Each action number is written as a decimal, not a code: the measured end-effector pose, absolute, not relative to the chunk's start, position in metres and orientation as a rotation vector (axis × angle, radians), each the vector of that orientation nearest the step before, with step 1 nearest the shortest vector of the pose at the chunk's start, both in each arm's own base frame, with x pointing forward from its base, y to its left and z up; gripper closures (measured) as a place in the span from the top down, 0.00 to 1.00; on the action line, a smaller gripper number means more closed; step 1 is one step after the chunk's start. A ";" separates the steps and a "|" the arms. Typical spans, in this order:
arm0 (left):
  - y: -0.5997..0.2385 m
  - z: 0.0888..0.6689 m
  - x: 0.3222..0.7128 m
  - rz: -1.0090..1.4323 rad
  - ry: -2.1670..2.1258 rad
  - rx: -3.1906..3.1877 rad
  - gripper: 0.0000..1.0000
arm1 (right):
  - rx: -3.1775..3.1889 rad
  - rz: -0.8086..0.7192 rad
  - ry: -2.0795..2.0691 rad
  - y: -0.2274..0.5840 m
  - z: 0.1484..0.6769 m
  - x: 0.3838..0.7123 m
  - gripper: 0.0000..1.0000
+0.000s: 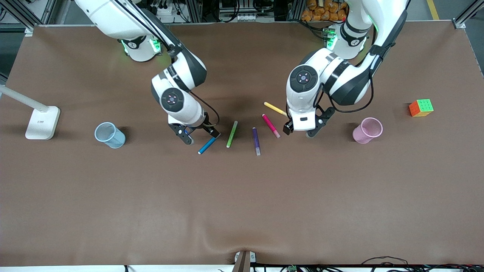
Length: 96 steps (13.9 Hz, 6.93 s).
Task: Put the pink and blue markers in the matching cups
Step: 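Lower the right gripper onto the blue marker while the left gripper descends, then grasp the pink marker with the left gripper while the right lifts blue, then carry the blue marker to the blue cup while the left carries pink, then drop the markers into the cups by opening both grippers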
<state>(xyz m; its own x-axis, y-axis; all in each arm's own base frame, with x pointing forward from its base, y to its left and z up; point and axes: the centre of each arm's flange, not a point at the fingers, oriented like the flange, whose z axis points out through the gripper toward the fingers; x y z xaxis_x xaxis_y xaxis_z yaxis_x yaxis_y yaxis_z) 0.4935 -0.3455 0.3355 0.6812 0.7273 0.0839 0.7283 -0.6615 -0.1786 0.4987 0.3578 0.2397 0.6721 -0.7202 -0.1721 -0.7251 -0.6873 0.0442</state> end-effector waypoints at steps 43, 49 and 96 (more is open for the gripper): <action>-0.448 0.175 0.376 -0.319 -1.055 -2.813 0.17 | -2.907 0.688 1.009 0.199 0.336 0.572 0.16; -0.440 0.204 0.424 -0.339 -1.260 -2.787 0.17 | -2.869 0.842 0.889 0.128 0.342 0.574 0.16; 0.049 0.325 0.529 1.112 -1.244 -3.014 0.17 | -2.428 0.995 0.736 -0.124 0.261 0.542 0.91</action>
<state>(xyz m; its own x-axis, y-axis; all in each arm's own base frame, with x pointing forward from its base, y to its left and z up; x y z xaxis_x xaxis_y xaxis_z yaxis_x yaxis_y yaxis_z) 0.5289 0.0494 0.3246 0.5417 0.5210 -0.6596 0.7138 -0.6995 0.0338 0.5418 -0.1237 0.2611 0.6054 -0.3129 -0.7318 -0.6082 -0.7749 -0.1718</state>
